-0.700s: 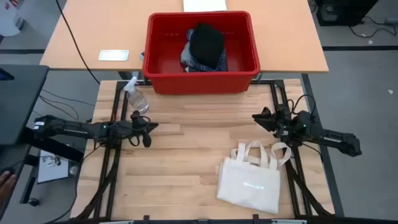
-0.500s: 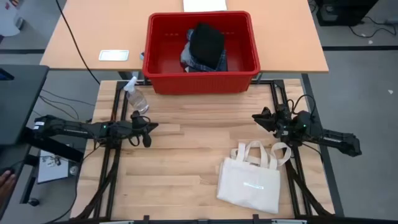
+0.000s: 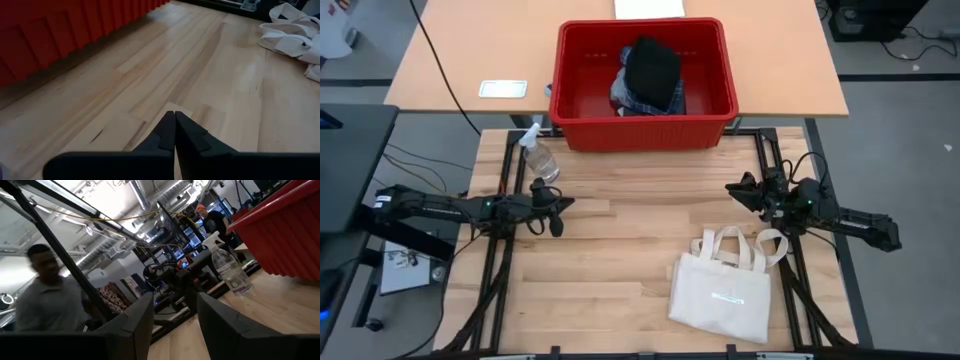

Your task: Fold laundry

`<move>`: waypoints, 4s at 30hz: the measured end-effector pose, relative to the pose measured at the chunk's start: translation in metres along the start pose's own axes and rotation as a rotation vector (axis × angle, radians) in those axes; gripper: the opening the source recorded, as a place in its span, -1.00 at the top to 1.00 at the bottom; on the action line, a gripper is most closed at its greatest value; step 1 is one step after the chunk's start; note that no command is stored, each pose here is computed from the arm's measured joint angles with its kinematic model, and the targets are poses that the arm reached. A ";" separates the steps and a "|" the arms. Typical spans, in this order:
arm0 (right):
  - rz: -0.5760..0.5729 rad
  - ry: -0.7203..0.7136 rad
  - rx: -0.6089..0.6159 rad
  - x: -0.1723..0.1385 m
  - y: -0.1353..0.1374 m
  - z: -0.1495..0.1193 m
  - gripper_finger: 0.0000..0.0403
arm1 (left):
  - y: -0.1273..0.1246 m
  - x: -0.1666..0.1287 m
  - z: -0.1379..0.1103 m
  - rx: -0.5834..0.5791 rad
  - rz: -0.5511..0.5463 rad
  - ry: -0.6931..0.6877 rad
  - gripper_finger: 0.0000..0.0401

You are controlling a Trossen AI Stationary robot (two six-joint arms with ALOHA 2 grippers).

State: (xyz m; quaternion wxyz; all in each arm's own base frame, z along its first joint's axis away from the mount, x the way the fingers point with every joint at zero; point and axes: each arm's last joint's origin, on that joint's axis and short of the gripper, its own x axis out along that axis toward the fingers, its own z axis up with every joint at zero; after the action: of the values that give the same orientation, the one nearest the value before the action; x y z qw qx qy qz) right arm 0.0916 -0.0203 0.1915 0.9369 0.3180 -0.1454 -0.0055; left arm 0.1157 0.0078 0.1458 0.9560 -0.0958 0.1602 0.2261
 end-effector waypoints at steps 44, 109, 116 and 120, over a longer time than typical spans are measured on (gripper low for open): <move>0.000 0.000 0.000 0.000 0.000 0.000 0.21 | -0.008 -0.013 0.050 -0.383 -0.165 -0.476 0.95; -0.558 0.064 -0.076 0.222 -0.072 0.268 0.21 | 0.060 0.037 0.267 -0.731 -0.052 -0.402 0.95; -0.579 0.083 -0.052 0.227 -0.120 0.285 0.11 | 0.087 0.062 0.271 -0.747 -0.047 -0.502 0.95; -0.605 0.095 -0.024 0.226 -0.143 0.285 -0.10 | 0.104 0.077 0.266 -0.775 -0.001 -0.499 0.95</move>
State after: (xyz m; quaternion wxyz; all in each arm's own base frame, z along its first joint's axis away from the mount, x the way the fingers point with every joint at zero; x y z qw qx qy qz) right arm 0.2410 -0.3265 0.3819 0.9022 0.3355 -0.0002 -0.2709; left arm 0.2024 0.1979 0.3545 0.8592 -0.3887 -0.1713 0.2850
